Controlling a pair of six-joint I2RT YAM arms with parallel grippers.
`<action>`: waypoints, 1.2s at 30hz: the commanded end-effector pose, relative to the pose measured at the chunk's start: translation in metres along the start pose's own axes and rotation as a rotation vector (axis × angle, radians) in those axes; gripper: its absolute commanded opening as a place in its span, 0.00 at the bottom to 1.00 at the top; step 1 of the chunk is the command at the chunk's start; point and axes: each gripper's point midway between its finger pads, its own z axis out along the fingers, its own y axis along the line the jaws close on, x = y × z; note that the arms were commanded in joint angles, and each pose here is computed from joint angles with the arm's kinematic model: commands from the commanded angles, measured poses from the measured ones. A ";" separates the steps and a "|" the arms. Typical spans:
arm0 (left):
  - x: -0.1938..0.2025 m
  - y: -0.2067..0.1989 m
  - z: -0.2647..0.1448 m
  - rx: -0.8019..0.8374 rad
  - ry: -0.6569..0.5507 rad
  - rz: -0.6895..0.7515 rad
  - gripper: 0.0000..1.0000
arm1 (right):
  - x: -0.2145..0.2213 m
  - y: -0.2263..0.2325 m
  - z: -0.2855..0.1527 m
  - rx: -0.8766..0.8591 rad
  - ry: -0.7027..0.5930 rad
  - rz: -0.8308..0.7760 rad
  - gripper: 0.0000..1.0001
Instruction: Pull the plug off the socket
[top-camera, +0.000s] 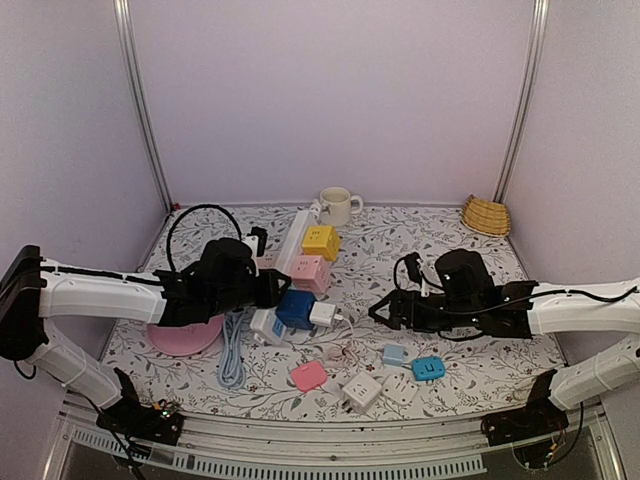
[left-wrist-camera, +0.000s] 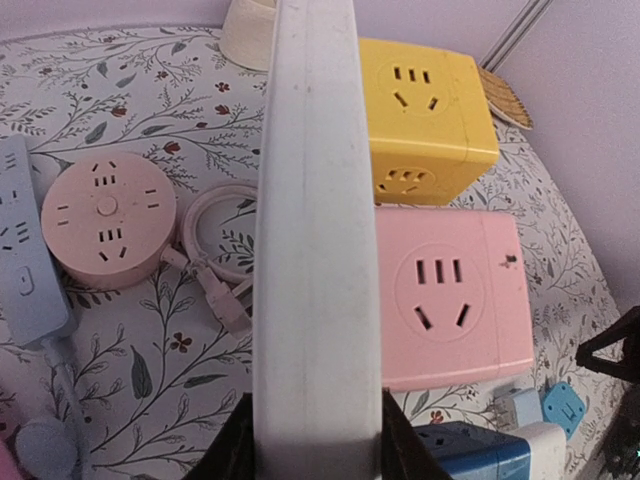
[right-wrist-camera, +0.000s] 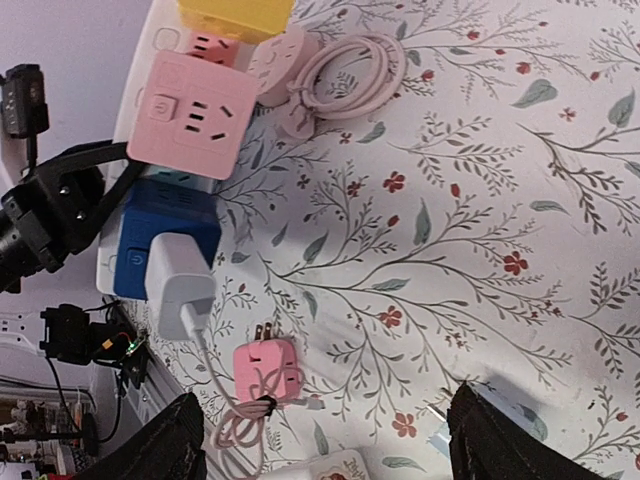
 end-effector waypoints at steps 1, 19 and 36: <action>-0.085 -0.048 -0.031 0.199 -0.272 -0.119 0.00 | -0.012 0.050 0.000 -0.136 -0.036 -0.074 0.86; -0.083 -0.061 -0.032 0.274 -0.255 -0.156 0.00 | -0.001 0.103 0.043 -0.306 0.028 -0.007 0.69; -0.074 -0.071 -0.030 0.295 -0.254 -0.154 0.00 | 0.003 0.106 0.047 -0.376 0.015 0.140 0.42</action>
